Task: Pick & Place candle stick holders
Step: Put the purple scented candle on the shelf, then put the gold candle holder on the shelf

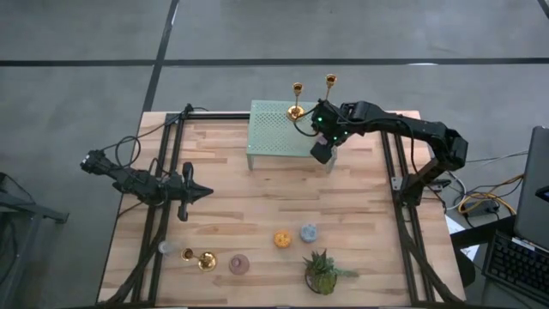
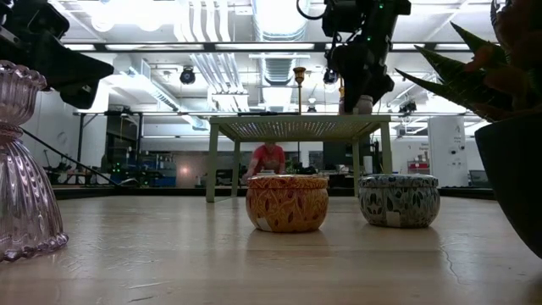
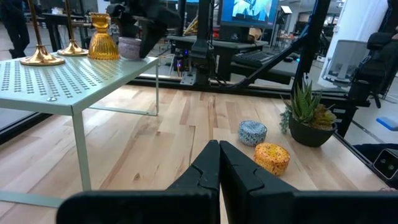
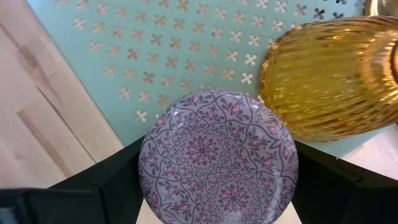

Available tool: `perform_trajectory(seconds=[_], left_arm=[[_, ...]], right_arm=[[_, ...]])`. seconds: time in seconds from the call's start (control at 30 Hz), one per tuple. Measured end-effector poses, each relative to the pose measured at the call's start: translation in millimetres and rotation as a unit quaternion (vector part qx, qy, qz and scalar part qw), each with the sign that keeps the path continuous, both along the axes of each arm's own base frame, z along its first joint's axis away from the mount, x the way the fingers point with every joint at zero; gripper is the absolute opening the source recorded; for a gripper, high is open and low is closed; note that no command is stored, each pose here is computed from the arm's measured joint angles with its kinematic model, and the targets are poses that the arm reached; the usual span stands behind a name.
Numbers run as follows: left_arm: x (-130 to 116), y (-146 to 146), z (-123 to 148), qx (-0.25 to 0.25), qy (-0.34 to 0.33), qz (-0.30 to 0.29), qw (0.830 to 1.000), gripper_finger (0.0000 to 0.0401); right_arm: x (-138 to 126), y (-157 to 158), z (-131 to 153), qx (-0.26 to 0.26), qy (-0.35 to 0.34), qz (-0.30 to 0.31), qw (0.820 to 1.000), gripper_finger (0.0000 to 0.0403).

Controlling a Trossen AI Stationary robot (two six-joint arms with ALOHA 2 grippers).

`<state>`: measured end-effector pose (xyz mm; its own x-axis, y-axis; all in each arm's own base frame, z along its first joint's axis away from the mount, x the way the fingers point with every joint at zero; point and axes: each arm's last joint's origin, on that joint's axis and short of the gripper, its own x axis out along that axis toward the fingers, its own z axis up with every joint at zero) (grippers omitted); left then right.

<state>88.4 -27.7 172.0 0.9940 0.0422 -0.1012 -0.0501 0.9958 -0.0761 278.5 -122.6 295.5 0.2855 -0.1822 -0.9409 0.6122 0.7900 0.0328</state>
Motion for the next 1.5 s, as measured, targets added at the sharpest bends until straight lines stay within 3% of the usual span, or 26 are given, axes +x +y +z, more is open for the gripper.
perform_trajectory(seconds=[0.33,0.7,0.9,1.07,1.4,1.5], left_arm=[[0.0,0.0,0.0,0.0,0.0,0.0,1.0,0.0005],[0.0,0.0,0.0,0.0,0.0,0.0,1.0,0.0005],[0.0,0.0,0.0,0.0,0.0,0.0,1.0,0.0005],[0.0,0.0,0.0,0.0,0.0,0.0,1.0,0.0005],[0.0,0.0,0.0,0.0,0.0,0.0,1.0,0.0005],[0.0,0.0,0.0,0.0,0.0,0.0,1.0,0.0005]], right_arm=[[-0.2,0.0,-0.7,-0.003,0.003,0.01,1.0,0.0374],[-8.5,5.7,30.0,0.001,0.008,0.011,1.0,0.0377],[-13.1,22.4,31.2,0.013,0.031,0.029,0.999,0.0367],[-16.7,43.8,34.6,0.008,0.013,0.053,0.998,0.0291],[-49.1,97.1,44.0,-0.01,-0.115,0.111,0.987,0.0034],[-60.7,116.6,38.9,-0.014,-0.186,0.144,0.972,0.0019]])
